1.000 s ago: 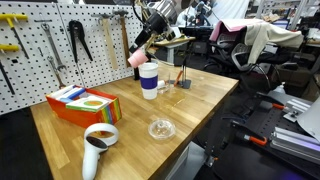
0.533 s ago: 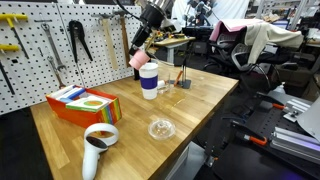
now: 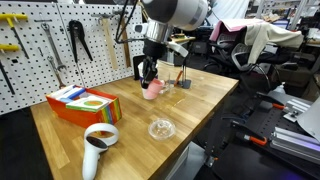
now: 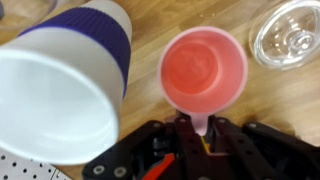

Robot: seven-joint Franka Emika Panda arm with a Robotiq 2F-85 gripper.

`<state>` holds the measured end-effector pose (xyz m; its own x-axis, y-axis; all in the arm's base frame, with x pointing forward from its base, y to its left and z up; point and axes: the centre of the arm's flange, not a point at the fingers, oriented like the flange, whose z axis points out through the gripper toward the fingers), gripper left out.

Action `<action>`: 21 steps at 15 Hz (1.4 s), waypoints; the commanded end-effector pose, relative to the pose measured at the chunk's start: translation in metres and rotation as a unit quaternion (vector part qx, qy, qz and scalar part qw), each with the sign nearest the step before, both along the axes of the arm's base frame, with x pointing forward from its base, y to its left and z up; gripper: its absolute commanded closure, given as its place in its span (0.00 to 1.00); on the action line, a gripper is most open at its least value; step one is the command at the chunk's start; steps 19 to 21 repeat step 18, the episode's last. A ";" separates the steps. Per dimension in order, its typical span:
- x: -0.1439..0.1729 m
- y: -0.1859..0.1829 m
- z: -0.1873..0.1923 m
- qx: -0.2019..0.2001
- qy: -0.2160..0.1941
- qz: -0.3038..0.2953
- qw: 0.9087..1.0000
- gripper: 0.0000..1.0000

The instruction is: Pour the contents of the pink cup into the white and blue cup

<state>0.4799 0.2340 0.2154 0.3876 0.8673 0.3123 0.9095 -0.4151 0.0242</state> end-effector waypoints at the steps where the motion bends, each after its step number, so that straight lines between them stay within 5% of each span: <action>1: -0.001 0.018 -0.026 -0.061 0.003 -0.023 0.998 0.96; 6: -0.002 0.033 -0.052 -0.117 0.010 -0.048 0.992 0.96; 8: -0.002 0.044 -0.048 -0.116 0.009 -0.051 0.992 0.58; 9: -0.003 0.047 -0.045 -0.115 0.012 -0.057 0.992 0.53; 10: -0.007 0.042 -0.052 -0.114 0.000 -0.050 0.992 0.70; 13: -0.004 0.045 -0.049 -0.112 0.002 -0.058 0.992 0.53; 21: -0.004 0.045 -0.049 -0.111 0.004 -0.059 0.992 0.53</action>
